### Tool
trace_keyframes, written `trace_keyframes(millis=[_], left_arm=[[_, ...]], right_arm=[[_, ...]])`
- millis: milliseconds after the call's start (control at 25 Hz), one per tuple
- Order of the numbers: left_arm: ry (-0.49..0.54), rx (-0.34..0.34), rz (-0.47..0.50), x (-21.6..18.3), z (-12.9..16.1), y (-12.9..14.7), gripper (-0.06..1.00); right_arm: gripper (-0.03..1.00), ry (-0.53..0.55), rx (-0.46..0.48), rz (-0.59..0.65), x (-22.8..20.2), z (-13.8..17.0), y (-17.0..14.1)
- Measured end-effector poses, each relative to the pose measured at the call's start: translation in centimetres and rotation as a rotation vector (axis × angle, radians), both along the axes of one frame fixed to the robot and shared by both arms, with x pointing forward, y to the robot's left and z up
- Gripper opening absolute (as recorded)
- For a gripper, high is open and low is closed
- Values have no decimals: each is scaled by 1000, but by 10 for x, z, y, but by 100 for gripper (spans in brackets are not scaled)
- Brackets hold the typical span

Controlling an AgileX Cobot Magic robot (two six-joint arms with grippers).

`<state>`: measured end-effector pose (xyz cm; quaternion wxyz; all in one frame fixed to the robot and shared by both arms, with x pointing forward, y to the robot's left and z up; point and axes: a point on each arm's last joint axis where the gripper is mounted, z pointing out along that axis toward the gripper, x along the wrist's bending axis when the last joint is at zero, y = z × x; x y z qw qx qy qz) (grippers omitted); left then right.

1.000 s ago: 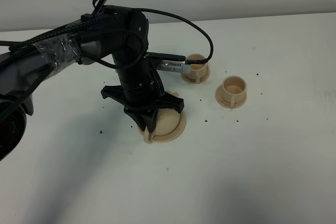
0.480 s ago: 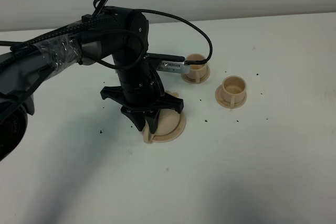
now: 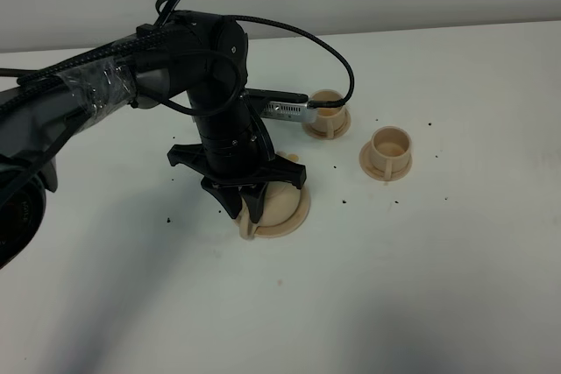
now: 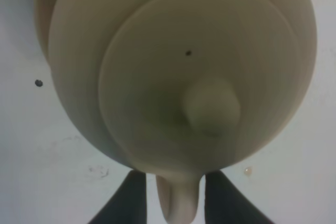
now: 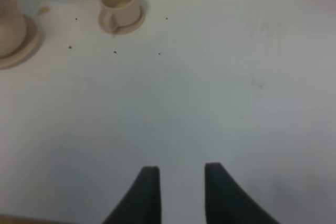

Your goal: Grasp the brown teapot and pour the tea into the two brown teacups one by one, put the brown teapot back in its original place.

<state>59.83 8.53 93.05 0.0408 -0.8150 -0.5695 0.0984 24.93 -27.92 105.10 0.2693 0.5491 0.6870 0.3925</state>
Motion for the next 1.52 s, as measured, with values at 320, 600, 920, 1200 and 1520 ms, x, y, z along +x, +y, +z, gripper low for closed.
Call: trace_keyframes(millis=[320, 600, 920, 1200, 1520], left_arm=[[23, -4, 6, 0, -7, -1, 32], [26, -6, 8, 0, -7, -2, 25], [30, -9, 5, -1, -8, -2, 16], [25, -12, -2, -1, -7, -2, 16], [-1, -6, -13, 0, 0, 0, 16]], right_arm=[[24, 0, 0, 0, 0, 0, 0], [24, 0, 0, 0, 0, 0, 0], [24, 0, 0, 0, 0, 0, 0], [24, 0, 0, 0, 0, 0, 0], [24, 0, 0, 0, 0, 0, 0]])
